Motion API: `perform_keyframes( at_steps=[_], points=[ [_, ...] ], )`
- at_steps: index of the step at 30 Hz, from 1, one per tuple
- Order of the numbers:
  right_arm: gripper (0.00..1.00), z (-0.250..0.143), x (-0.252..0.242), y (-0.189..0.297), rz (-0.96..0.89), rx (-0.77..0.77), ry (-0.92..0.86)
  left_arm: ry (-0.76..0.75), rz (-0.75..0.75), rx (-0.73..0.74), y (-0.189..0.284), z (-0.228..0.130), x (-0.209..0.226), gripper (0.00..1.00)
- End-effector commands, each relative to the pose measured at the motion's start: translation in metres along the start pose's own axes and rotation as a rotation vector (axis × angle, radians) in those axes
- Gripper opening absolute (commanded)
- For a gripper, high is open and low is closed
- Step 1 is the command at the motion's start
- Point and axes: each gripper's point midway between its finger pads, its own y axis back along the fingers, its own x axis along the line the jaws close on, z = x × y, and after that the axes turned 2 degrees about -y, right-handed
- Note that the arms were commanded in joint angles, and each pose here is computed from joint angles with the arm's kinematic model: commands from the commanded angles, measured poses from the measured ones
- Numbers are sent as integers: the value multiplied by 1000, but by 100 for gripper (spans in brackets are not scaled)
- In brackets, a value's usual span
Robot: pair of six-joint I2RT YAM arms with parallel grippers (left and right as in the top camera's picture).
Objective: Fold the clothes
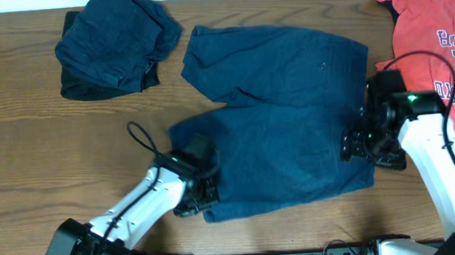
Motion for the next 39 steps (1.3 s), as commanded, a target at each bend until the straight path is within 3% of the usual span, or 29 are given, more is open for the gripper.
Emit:
perform_keyframes(
  at_steps=[1, 8, 18, 24, 35, 39],
  points=[
    [82, -16, 15, -12, 87, 68, -6, -20, -6, -78, 13, 31, 3, 6],
    [78, -38, 23, -33, 82, 128, -27, 46, -50, -151, 22, 62, 14, 6],
    [57, -49, 27, -75, 63, 104, -84, 49, -59, -169, 24, 69, 16, 6],
    [54, -44, 26, -93, 76, 55, -96, 45, -59, -170, 24, 69, 16, 6],
    [57, -32, 0, -98, -63, -32, -126, 43, -60, -172, 24, 69, 16, 6],
    [47, -35, -3, -102, -76, -31, -152, 43, -60, -172, 24, 69, 16, 6]
  ],
)
